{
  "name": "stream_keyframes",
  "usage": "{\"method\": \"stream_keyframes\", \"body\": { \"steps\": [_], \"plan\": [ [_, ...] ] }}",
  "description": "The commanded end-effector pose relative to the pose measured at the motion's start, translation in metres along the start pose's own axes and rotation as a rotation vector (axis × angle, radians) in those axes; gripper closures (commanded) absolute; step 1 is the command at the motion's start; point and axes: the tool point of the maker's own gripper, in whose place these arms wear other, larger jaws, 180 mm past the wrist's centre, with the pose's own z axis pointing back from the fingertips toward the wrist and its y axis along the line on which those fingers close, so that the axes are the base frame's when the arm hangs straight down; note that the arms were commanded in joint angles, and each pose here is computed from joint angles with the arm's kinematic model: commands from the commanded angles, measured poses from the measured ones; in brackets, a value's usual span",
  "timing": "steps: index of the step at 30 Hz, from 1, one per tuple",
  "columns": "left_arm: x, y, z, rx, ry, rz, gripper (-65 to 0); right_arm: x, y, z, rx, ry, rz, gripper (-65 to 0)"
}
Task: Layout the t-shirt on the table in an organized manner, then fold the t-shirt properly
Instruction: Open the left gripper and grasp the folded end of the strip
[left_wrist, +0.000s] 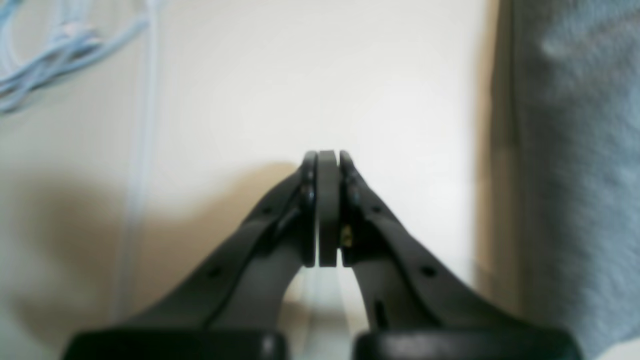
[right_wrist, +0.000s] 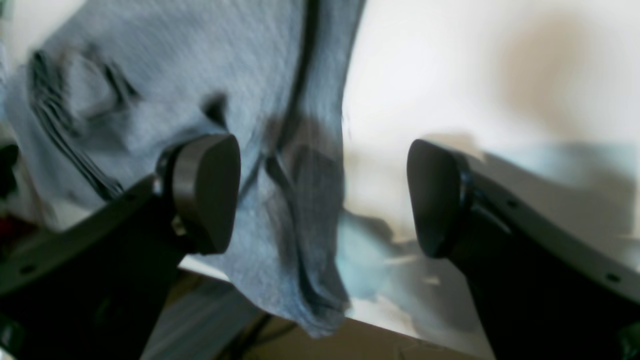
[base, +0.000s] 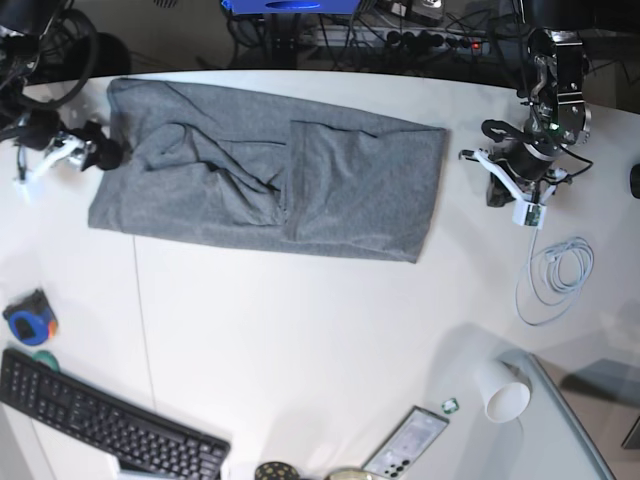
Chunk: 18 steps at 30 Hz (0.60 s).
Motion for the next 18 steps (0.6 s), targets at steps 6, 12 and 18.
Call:
{"method": "stream_keyframes", "body": {
  "steps": [6,12,18],
  "plan": [
    [0.026,-0.011,-0.015,-0.027,-0.076,0.033,0.0,-0.003,0.008,-0.009,0.032,-0.002,0.023,-49.4],
    [0.016,-0.046,-0.031,-0.116,-0.033,-0.002,0.0,-0.021,0.015,-0.008,0.076,0.069,0.110,-48.9],
    [0.009,-0.070,-0.037,-0.171,-0.010,-0.013,0.0,-0.013,0.018,-0.010,0.082,0.056,0.115,-48.9]
  ]
}}
